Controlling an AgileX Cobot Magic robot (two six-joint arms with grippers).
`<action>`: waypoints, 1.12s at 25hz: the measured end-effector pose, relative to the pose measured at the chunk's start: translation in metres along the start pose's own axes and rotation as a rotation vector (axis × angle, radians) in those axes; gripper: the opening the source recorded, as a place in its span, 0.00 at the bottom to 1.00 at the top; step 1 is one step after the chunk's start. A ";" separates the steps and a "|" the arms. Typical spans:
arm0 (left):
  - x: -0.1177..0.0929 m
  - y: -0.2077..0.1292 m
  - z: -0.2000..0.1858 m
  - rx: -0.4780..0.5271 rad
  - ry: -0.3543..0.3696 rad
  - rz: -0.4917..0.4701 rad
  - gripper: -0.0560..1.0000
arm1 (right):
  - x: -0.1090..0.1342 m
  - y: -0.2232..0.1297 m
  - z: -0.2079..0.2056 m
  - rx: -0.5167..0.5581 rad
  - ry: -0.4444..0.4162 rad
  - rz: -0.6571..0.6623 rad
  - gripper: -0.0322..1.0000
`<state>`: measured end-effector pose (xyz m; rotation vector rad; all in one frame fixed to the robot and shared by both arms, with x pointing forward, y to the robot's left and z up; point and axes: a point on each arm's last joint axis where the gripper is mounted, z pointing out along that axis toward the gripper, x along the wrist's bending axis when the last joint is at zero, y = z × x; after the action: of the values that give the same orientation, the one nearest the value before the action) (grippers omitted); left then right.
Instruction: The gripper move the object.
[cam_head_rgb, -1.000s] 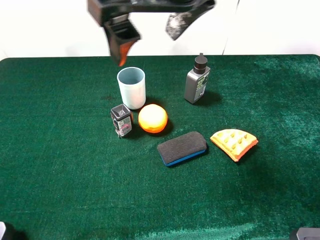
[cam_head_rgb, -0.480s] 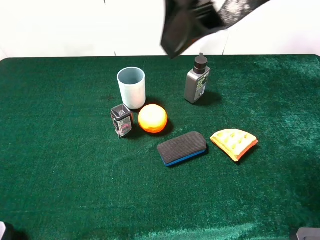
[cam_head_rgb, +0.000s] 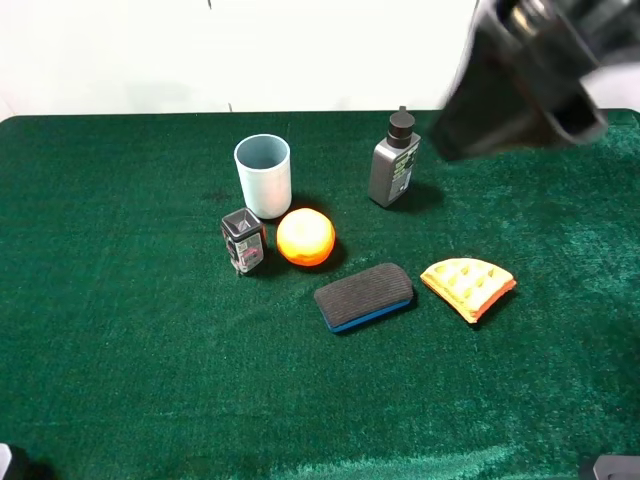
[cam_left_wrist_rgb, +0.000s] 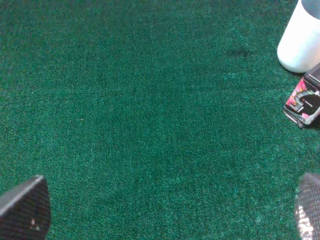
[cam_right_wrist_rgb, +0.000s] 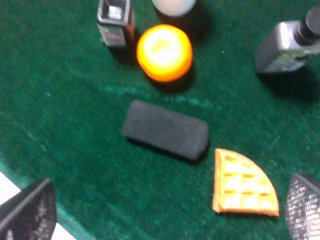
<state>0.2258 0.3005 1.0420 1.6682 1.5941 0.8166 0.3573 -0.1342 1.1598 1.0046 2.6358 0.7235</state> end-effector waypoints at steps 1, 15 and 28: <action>0.000 0.000 0.000 0.000 0.000 0.000 0.99 | -0.001 -0.006 -0.001 0.002 -0.002 -0.001 0.70; 0.000 0.000 0.000 0.000 0.000 0.000 0.99 | -0.052 -0.089 -0.034 -0.100 -0.177 0.304 0.70; 0.000 0.000 0.000 0.000 0.000 0.000 0.99 | -0.040 -0.186 -0.059 -0.333 -0.430 0.585 0.70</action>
<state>0.2258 0.3005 1.0420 1.6682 1.5941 0.8166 0.2605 -0.3023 1.1140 1.6232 1.7891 0.8958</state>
